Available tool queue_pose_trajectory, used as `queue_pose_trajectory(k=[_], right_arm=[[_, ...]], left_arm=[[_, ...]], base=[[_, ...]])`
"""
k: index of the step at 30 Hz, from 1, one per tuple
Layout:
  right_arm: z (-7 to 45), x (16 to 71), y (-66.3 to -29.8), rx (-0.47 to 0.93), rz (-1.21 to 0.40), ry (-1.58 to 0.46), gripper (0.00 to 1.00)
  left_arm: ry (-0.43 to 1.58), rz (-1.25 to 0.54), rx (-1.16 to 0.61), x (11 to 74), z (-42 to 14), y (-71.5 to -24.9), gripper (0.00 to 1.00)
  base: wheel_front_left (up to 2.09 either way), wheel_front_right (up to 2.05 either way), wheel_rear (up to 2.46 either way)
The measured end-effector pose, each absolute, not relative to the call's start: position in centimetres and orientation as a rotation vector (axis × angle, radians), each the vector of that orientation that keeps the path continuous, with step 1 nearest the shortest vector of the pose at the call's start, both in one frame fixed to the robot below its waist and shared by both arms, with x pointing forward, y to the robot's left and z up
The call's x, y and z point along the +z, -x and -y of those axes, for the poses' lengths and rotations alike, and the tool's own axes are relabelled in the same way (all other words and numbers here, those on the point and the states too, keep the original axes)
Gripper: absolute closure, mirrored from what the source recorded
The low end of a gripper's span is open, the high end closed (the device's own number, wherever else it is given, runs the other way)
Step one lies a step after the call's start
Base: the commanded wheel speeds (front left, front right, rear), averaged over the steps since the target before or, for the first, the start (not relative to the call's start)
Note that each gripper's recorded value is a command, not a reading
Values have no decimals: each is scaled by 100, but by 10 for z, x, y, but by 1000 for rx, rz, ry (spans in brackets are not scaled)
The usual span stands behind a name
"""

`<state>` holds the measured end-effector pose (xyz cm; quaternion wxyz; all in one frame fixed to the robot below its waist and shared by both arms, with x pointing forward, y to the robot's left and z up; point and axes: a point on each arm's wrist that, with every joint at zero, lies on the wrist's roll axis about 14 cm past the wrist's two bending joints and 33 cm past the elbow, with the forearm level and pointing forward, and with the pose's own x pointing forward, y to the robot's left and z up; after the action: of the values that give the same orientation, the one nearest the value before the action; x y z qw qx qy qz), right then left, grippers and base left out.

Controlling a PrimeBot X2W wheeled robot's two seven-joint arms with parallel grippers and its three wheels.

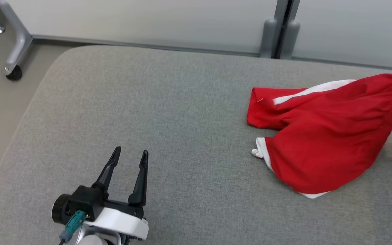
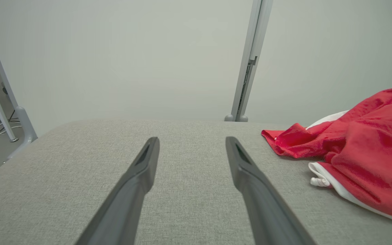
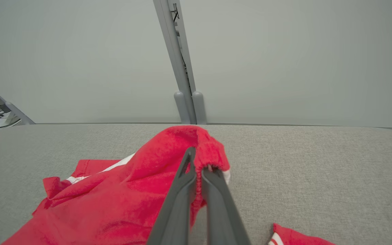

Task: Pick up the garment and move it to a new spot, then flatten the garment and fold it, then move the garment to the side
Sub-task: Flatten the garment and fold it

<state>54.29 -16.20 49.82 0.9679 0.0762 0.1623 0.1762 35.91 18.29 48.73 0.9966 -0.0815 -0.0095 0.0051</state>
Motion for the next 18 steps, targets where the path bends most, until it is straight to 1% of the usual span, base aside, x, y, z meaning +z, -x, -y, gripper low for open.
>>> queue_pose_trajectory(k=[5, 7, 8, 11, 18], right_arm=[[174, 486, -569, 291, -305, -118, 100], [164, 474, -574, 292, -320, -129, 37], [155, 465, -572, 305, -338, -132, 0], [134, 455, -566, 336, -360, -144, 0], [127, 462, -536, 374, -420, -95, 0]], left_arm=[[155, -7, 14, 479, -185, -368, 0], [151, -20, 14, 475, -185, -371, 0], [151, -28, 13, 472, -184, -372, 0], [152, -27, 0, 473, -180, -374, 0], [160, -2, -43, 482, -167, -373, 0]], base=[[0, 0, 0], [0, 0, 0], [0, 0, 0], [0, 0, 0], [0, 0, 0]])
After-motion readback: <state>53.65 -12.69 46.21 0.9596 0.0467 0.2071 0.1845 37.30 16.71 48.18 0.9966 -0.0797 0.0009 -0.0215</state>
